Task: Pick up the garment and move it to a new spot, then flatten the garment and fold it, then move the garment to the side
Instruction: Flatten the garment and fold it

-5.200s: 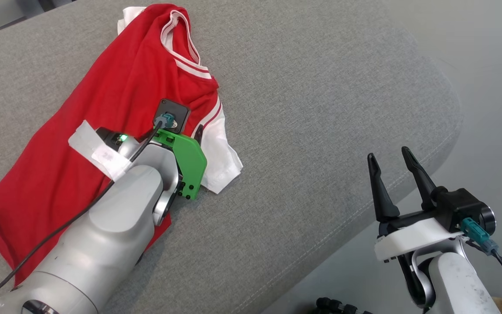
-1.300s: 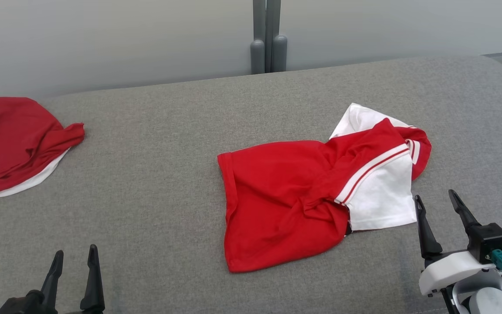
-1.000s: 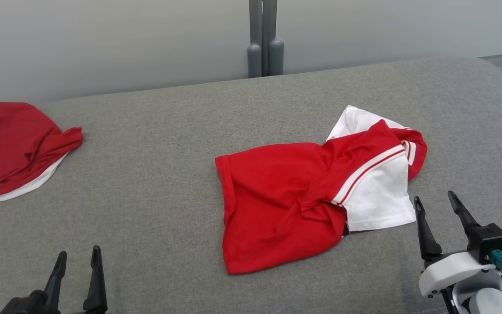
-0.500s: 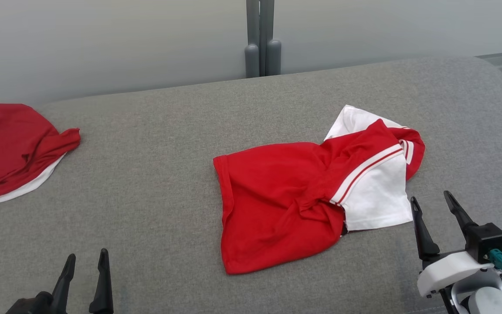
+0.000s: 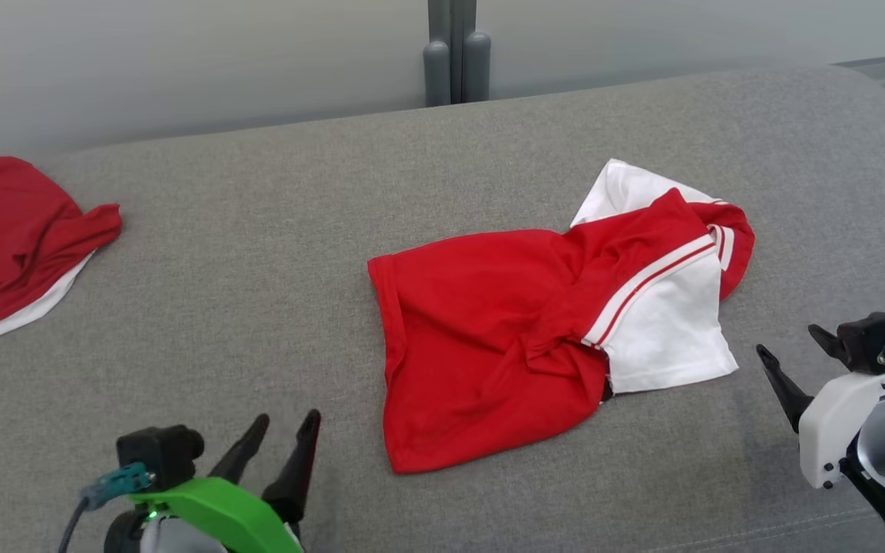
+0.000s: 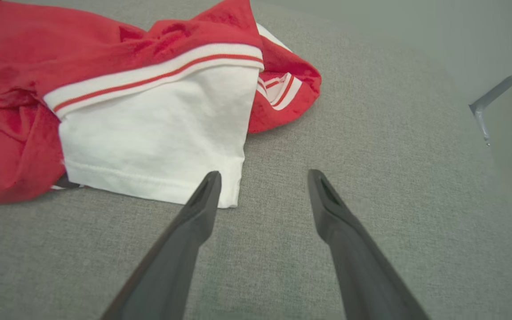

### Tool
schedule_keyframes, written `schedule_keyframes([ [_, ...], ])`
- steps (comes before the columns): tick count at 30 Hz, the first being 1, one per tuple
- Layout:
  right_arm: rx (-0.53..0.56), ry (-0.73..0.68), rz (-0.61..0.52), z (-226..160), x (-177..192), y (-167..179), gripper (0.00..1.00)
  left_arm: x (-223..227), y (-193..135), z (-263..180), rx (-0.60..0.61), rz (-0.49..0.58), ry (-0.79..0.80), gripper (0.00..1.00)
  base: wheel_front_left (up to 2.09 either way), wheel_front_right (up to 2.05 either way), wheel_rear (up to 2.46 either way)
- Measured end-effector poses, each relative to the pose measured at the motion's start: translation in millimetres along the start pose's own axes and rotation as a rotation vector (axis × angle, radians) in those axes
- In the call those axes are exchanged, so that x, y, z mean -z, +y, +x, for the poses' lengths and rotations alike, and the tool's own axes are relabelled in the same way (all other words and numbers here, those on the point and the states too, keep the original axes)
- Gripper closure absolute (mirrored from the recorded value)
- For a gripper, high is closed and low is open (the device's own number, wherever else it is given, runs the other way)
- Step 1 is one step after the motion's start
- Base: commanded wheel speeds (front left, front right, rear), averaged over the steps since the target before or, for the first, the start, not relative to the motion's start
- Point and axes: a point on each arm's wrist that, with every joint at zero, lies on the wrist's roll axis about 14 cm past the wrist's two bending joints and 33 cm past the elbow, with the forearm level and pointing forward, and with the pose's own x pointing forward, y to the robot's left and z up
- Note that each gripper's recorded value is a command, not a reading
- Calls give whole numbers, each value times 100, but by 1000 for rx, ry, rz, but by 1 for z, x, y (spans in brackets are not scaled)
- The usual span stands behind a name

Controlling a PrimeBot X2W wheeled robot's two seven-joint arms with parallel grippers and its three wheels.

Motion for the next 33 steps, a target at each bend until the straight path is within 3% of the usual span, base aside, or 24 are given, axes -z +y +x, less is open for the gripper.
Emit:
schedule_keyframes([
  [3,-20,102,2,6,13,-2,0,14,-26,8,62,-59,96,0,0,0,0],
  [7,-63,190,3,26,23,7,0,30,-32,23,78,2,222,0,0,0,0],
  [14,-95,285,-16,49,46,11,0,61,-40,38,121,-2,365,0,0,0,0],
  [22,-121,346,-6,66,68,17,0,103,-46,39,142,-40,504,0,0,0,0],
  [33,-170,360,27,83,77,33,0,120,-38,50,119,-34,543,0,0,0,0],
])
